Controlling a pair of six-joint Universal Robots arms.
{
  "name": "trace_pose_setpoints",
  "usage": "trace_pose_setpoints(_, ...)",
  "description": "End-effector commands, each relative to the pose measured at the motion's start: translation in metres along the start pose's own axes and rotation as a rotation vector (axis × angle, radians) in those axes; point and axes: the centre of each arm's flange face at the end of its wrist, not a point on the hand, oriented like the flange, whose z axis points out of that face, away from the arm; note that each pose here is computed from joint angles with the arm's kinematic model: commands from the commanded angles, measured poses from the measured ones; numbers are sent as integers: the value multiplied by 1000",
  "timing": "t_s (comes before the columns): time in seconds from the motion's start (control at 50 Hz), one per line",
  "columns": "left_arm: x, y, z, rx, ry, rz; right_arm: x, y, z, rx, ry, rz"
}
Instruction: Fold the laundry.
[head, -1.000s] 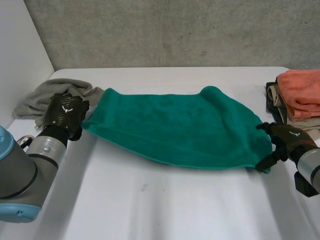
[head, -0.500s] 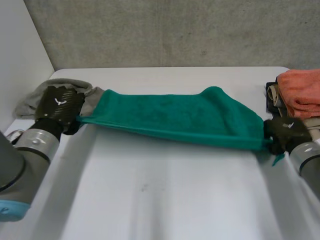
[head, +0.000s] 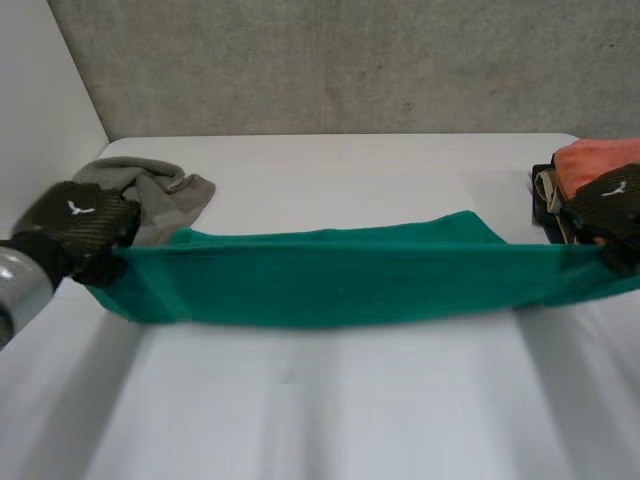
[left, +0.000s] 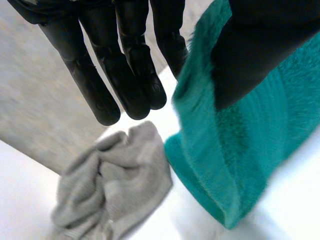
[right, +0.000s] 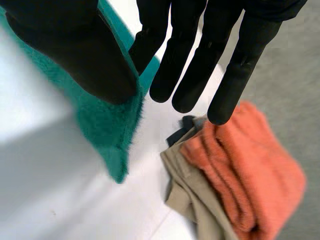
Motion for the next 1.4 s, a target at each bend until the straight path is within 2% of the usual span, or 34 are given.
trace_pose_setpoints(0.02, -23, -10, 90, 74, -126, 84, 13, -15, 73, -12, 87, -23)
trace_pose_setpoints(0.08, -36, -44, 112, 218, -229, 89, 41, -61, 85, 165, 277, 15)
trace_pose_setpoints(0.1, -50, -69, 121, 334, -307, 70, 48, -74, 84, 229, 325, 34)
trace_pose_setpoints(0.14, -67, -93, 126, 463, -380, 34, 72, -107, 77, 419, 459, 110)
trace_pose_setpoints(0.16, -82, -115, 127, 595, -439, -11, 78, -114, 76, 477, 494, 137)
trace_pose_setpoints(0.22, -99, -139, 123, 773, -489, -92, 97, -134, 73, 685, 602, 235)
trace_pose_setpoints(0.24, -107, -147, 121, 858, -498, -140, 101, -138, 70, 727, 623, 250)
trace_pose_setpoints(0.3, -116, -155, 119, 951, -499, -195, 105, -146, 62, 817, 644, 274)
trace_pose_setpoints(0.42, -100, -120, 134, 812, -442, -246, 86, -137, 73, 789, 558, 257)
trace_pose_setpoints(0.58, -61, -49, 146, 560, -359, -281, 45, -97, 113, 639, 433, 261)
trace_pose_setpoints(0.68, -22, -1, 138, 399, -278, -298, 7, -57, 131, 470, 316, 250)
trace_pose_setpoints(0.78, 17, 48, 111, 196, -205, -225, -35, -16, 126, 260, 159, 191)
trace_pose_setpoints(0.86, 30, 60, 67, 68, -166, -111, -69, 16, 107, 91, -4, 124)
trace_pose_setpoints(0.88, 33, 63, 57, 38, -153, -87, -75, 22, 85, 35, -49, 93)
trace_pose_setpoints(0.98, 57, 81, -18, -210, -1, 122, -76, 35, 12, -75, -123, -1)
trace_pose_setpoints(1.06, 59, 89, -52, -331, 74, 177, -79, 50, -25, -133, -156, -82)
trace_pose_setpoints(1.16, 53, 87, -56, -330, 113, 168, -74, 64, -32, -174, -156, -129)
trace_pose_setpoints(1.24, 41, 79, -38, -260, 99, 156, -77, 65, -22, -165, -177, -131)
trace_pose_setpoints(1.32, 29, 80, -4, -204, 65, 174, -74, 67, 21, -153, -164, -85)
trace_pose_setpoints(1.4, 24, 69, 32, -102, 23, 200, -75, 47, 58, -44, -100, -26)
